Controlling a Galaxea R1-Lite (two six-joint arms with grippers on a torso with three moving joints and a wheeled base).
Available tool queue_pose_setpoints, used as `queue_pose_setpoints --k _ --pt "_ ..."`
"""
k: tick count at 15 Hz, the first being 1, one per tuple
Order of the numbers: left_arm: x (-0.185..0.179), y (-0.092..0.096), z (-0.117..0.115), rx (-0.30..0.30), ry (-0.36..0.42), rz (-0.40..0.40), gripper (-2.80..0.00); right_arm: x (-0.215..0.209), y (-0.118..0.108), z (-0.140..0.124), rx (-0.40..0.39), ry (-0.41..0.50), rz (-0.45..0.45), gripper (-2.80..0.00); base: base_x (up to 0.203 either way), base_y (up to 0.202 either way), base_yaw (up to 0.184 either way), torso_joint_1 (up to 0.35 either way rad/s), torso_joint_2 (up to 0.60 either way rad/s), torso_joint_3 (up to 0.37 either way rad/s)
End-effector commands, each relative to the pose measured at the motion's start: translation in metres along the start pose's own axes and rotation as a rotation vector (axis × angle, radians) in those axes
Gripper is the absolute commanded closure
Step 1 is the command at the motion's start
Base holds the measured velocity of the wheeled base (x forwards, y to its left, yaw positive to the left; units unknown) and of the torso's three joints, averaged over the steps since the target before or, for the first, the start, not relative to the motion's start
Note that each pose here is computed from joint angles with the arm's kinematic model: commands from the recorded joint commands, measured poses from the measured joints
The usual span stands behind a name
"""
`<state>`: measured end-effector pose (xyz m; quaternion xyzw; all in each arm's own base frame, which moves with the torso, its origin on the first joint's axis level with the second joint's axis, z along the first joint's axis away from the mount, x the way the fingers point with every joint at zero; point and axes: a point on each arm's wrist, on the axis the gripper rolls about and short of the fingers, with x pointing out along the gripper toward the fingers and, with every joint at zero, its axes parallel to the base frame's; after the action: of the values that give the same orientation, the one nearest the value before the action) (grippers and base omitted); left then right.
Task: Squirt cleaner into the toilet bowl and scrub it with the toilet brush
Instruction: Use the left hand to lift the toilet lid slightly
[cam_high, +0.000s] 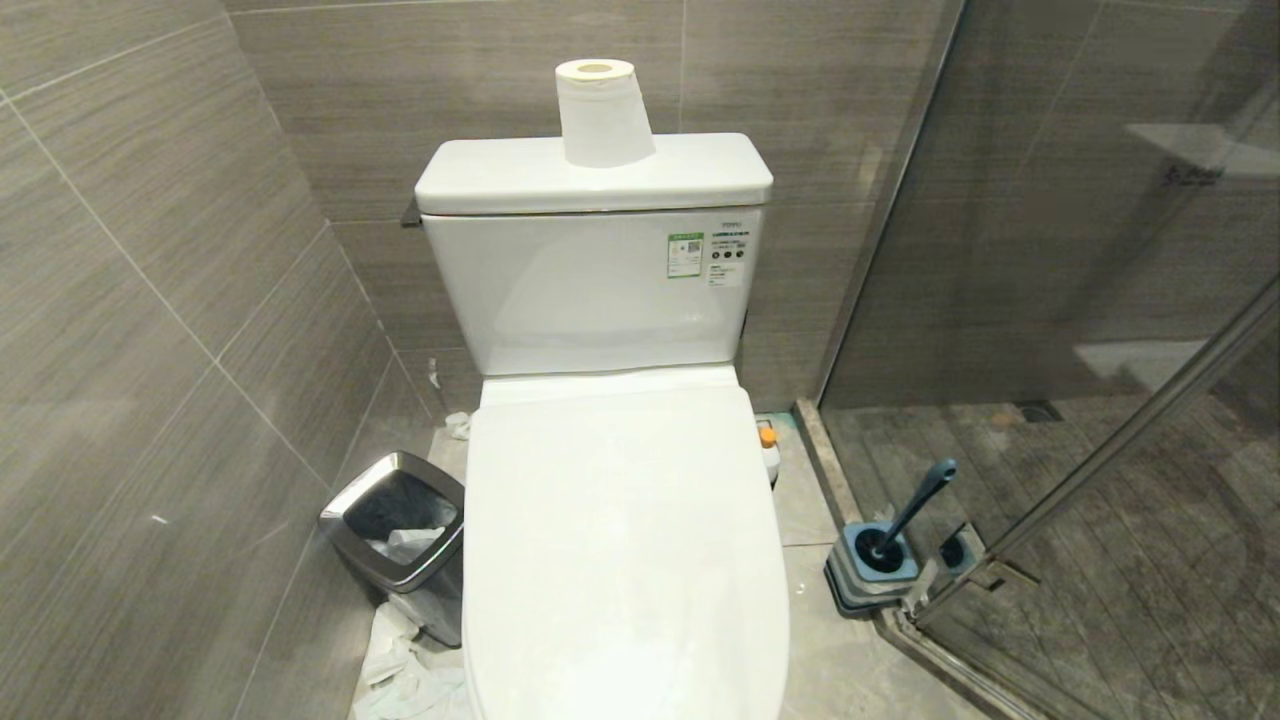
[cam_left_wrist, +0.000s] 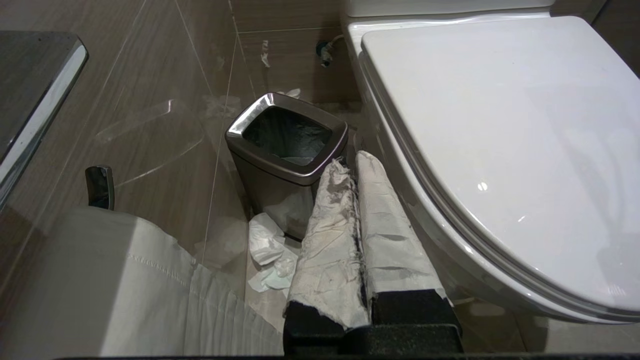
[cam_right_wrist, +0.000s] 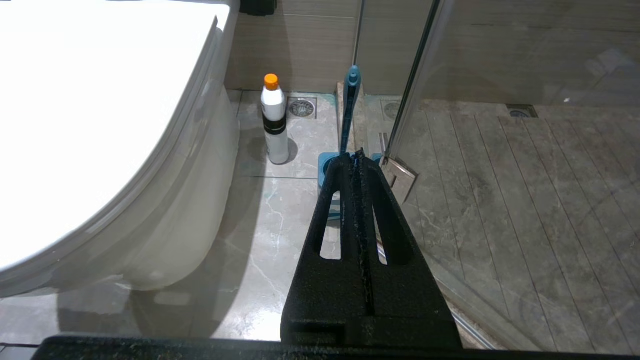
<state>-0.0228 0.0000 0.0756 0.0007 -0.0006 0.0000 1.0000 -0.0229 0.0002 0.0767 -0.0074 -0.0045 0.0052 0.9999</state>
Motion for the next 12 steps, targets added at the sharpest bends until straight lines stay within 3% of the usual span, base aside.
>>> queue_pose_setpoints --k 1,12 --pt "0.0 0.0 0.0 0.0 0.0 0.0 0.0 0.0001 0.0 0.0 -0.001 0.001 0.0 0.0 0.0 0.0 0.0 0.0 0.0 0.0" --pt "0.0 0.0 0.0001 0.0 -0.001 0.0 0.0 0.0001 0.0 0.0 -0.001 0.001 0.0 0.0 0.0 0.0 0.0 0.0 0.0 0.0"
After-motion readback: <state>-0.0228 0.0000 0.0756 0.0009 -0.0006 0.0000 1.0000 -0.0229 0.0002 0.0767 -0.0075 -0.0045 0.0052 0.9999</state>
